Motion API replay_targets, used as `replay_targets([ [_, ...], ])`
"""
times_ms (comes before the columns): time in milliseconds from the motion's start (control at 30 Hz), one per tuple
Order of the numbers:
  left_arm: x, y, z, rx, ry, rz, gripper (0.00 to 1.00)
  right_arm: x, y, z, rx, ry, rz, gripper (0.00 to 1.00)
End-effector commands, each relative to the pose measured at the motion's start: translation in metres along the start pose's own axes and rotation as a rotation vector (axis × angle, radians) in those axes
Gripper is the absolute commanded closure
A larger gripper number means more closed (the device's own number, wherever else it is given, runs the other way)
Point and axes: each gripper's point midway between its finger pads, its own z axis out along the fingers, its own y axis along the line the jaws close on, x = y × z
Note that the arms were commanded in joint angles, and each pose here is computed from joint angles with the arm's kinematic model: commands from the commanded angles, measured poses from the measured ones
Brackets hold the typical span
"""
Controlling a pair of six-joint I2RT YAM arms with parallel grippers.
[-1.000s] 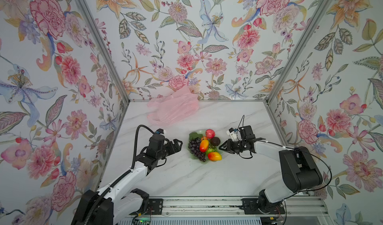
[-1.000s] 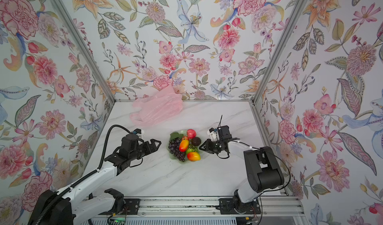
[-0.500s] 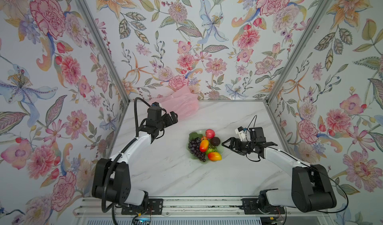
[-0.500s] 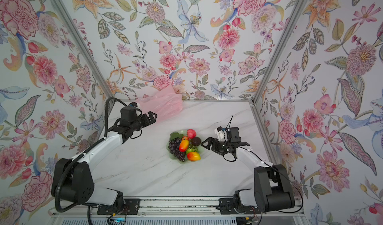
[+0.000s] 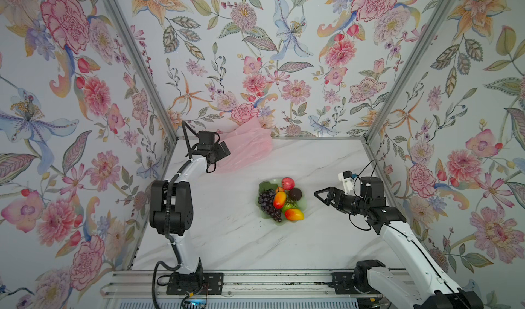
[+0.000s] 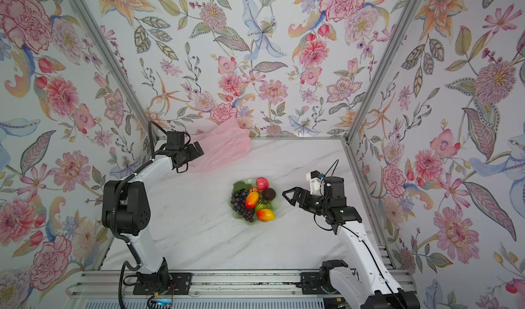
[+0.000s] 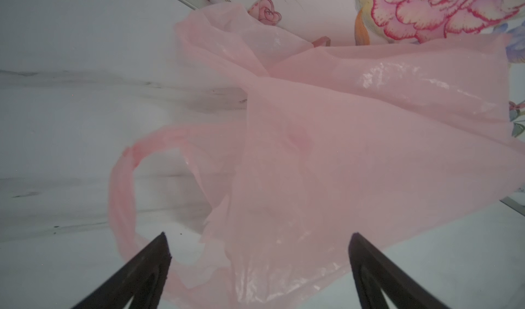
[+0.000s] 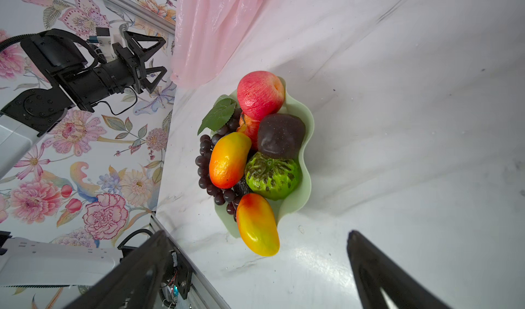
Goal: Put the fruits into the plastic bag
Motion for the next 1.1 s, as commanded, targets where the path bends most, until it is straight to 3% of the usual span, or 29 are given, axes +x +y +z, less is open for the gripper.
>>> replay_targets([
  [0, -0.011, 0.033, 0.014, -0.057, -0.003, -0.119, 0.01, 0.009, -0.011, -0.005, 0.055, 0.008, 0.055, 0.01],
  [167, -0.013, 0.046, 0.039, -0.071, 0.025, -0.183, 0.01, 0.003, -0.009, -0.005, 0.062, 0.005, 0.067, 0.01],
  [300, -0.005, 0.054, 0.057, -0.077, 0.063, -0.222, 0.11, -0.009, -0.004, -0.005, 0.071, -0.009, 0.068, 0.01],
  [433, -0.001, 0.056, 0.076, -0.046, 0.086, -0.259, 0.36, -0.021, 0.001, -0.006, 0.074, -0.039, 0.073, 0.01],
  [467, 0.0, 0.055, 0.081, -0.037, 0.095, -0.263, 0.5, -0.024, 0.003, -0.006, 0.074, -0.048, 0.073, 0.01],
  [533, 0.001, 0.048, 0.084, -0.007, 0.116, -0.274, 0.91, -0.031, 0.007, -0.008, 0.078, -0.066, 0.07, 0.01],
  [567, -0.001, 0.042, 0.083, 0.018, 0.116, -0.277, 1.0, -0.034, 0.009, -0.008, 0.081, -0.073, 0.064, 0.01],
  [700, -0.01, -0.002, 0.057, 0.161, 0.085, -0.259, 1.0, -0.051, 0.025, -0.013, 0.089, -0.125, 0.013, 0.01],
  [833, -0.01, -0.078, 0.0, 0.353, 0.043, -0.21, 1.0, -0.07, 0.053, -0.01, 0.092, -0.182, -0.113, 0.01],
  [1000, 0.013, -0.172, -0.066, 0.538, 0.037, -0.148, 1.0, -0.083, 0.108, 0.016, 0.002, -0.183, -0.359, 0.01],
  [1067, 0.024, -0.201, -0.085, 0.594, 0.045, -0.146, 1.0, -0.083, 0.127, 0.027, 0.005, -0.206, -0.535, 0.01],
])
